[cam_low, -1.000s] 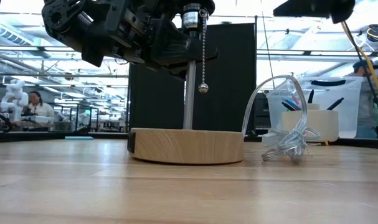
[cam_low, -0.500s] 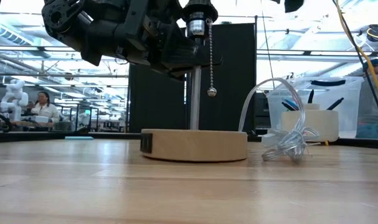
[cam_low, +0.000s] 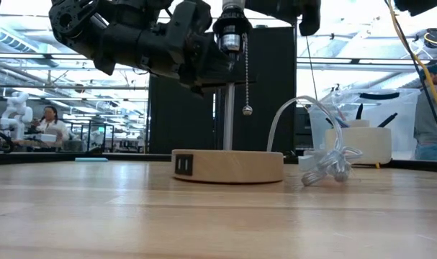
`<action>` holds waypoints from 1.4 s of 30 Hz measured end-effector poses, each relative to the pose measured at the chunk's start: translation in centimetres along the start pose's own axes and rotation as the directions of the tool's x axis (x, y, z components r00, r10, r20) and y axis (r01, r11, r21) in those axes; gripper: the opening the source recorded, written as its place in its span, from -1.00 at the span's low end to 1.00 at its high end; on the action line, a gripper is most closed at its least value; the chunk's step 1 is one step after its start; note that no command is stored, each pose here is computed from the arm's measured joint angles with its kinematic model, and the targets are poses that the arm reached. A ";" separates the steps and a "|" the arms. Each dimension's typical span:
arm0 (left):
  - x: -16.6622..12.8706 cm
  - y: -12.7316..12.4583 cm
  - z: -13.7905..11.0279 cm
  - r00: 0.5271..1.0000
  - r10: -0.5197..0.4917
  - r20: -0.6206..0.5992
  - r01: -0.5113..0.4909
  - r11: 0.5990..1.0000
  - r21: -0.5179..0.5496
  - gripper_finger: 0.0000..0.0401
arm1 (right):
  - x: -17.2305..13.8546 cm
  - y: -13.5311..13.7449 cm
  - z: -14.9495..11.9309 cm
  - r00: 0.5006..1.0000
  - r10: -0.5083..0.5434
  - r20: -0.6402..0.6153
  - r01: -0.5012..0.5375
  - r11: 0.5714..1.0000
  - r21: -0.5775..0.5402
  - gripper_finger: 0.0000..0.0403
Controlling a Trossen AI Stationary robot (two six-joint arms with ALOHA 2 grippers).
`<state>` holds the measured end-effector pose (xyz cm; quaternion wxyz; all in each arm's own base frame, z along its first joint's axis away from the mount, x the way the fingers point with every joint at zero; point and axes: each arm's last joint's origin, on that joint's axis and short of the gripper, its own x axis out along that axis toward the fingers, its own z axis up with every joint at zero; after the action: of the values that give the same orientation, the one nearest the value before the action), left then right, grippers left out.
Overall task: Screw lightbulb
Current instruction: Remove the lightbulb from the lamp
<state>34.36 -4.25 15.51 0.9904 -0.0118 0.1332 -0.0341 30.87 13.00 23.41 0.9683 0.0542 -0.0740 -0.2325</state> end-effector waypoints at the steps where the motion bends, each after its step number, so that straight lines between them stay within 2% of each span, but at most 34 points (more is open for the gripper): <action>1: 0.0 0.0 0.0 1.000 0.009 0.000 -0.009 1.000 -0.003 -0.86 | 0.3 -0.1 0.1 1.000 -0.008 0.004 0.008 1.000 0.002 0.32; 15: 0.0 0.4 0.0 0.993 0.115 0.008 -0.115 0.993 -0.036 -0.86 | 3.2 -1.3 1.5 0.997 -0.061 0.039 0.063 0.997 -0.050 0.32; 21: 0.0 0.4 0.1 0.993 0.116 0.012 -0.115 0.993 -0.038 -0.86 | 3.8 -1.7 1.3 1.000 -0.014 0.028 0.016 0.998 -0.060 0.26; 32: 0.0 0.2 0.1 0.998 0.054 0.008 -0.054 0.998 -0.020 -0.86 | 3.9 -1.7 1.0 0.999 0.034 0.002 -0.033 0.993 -0.110 -0.18; 42: 0.0 0.1 -0.1 0.999 -0.046 -0.013 0.046 0.999 0.005 -0.86 | 3.9 -1.5 0.9 0.997 0.082 -0.006 -0.082 0.990 -0.117 -0.18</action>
<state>34.32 -4.19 15.43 0.9885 -0.0121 0.1393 -0.0574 33.47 9.83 24.53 0.9786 -0.0055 -0.0620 -0.1963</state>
